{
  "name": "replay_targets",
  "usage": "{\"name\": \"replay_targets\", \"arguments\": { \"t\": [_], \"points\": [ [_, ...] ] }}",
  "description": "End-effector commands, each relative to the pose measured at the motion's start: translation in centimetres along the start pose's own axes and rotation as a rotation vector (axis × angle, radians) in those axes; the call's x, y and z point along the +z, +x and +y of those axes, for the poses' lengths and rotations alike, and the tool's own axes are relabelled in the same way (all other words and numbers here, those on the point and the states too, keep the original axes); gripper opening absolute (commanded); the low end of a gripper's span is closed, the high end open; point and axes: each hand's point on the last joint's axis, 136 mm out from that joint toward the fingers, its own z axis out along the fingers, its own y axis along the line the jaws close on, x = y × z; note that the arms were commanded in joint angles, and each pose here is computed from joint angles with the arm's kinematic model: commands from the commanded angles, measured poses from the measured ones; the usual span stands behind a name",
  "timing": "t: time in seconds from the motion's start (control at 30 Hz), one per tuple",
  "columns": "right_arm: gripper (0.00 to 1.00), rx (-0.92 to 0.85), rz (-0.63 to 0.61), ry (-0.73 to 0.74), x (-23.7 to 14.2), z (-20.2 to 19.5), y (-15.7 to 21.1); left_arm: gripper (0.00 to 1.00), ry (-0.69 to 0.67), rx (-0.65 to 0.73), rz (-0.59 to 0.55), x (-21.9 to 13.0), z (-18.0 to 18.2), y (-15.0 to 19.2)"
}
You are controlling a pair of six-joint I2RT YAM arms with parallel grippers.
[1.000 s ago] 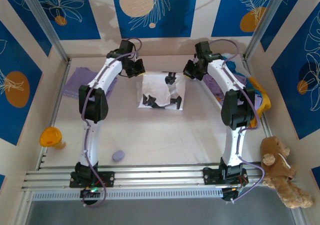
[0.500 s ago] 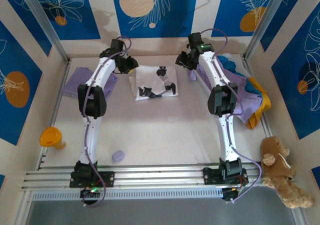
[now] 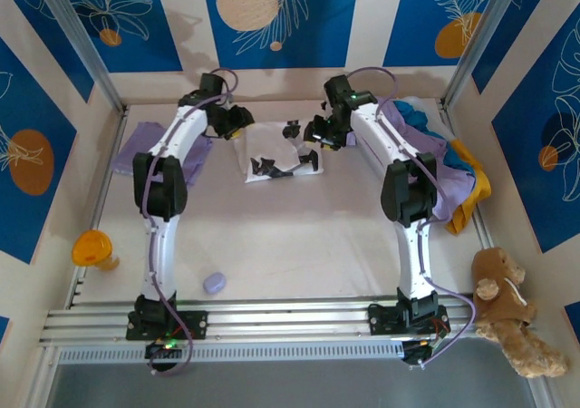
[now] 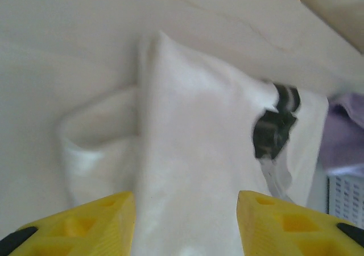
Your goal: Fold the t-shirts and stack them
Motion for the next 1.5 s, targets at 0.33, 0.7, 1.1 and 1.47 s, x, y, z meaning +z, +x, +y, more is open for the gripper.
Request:
{"name": "replay_targets", "arguments": {
  "t": [0.33,0.7,1.1,1.47],
  "points": [
    [0.5,0.11,0.237,-0.064,7.7,-2.6,3.5,0.5,-0.064,0.03,0.191,6.3,3.0,7.7],
    [0.48,0.125,0.348,0.026,6.7,-4.7,11.6,0.5,-0.082,0.027,0.285,4.4,5.7,14.2],
    [0.48,0.102,0.381,0.061,-2.6,-5.3,27.9,0.51,-0.015,0.061,0.392,-2.8,4.5,28.6],
    [0.49,-0.05,0.234,0.065,-7.9,-1.1,25.5,0.52,-0.023,-0.008,0.229,-10.9,5.2,22.6]
  ]
}}
